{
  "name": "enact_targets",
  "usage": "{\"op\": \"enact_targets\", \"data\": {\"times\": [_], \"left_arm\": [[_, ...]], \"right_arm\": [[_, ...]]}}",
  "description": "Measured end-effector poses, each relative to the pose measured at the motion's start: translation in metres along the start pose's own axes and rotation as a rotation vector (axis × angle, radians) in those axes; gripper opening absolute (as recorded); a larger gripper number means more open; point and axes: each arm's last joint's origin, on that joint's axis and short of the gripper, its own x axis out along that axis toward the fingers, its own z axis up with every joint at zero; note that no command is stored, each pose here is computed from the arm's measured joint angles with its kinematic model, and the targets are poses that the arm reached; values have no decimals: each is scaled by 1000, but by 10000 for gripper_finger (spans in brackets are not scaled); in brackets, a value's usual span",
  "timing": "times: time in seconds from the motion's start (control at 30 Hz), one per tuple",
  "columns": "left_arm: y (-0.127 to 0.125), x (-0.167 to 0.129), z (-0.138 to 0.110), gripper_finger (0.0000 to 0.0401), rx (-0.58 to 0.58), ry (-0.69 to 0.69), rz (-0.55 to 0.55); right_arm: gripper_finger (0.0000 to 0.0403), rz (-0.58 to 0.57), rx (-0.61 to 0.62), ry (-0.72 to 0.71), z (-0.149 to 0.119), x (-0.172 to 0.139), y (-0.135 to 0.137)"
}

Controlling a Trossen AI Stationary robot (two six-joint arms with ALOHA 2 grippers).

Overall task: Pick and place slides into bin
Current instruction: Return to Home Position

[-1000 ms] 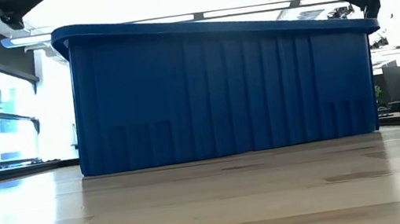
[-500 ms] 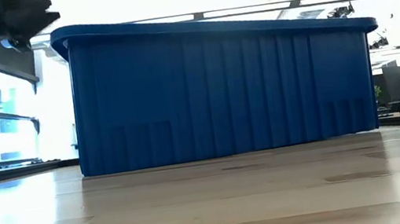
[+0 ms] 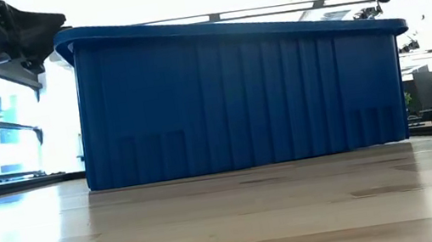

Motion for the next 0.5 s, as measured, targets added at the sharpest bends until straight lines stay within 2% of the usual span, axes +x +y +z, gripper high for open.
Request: {"op": "enact_targets", "data": {"times": [0.13, 0.3, 0.4, 0.5], "left_arm": [[0, 0, -1, 184, 0, 8, -1], [0, 0, -2, 184, 2, 19, -1], [0, 0, -5, 184, 6, 46, -4], [0, 0, -7, 184, -11, 76, -5]], "right_arm": [[245, 27, 35, -44, -8, -5, -3], [245, 26, 65, -3, -11, -4, -4], [245, -35, 133, 83, -20, -5, -9], [245, -90, 155, 99, -23, -5, -12]]}}
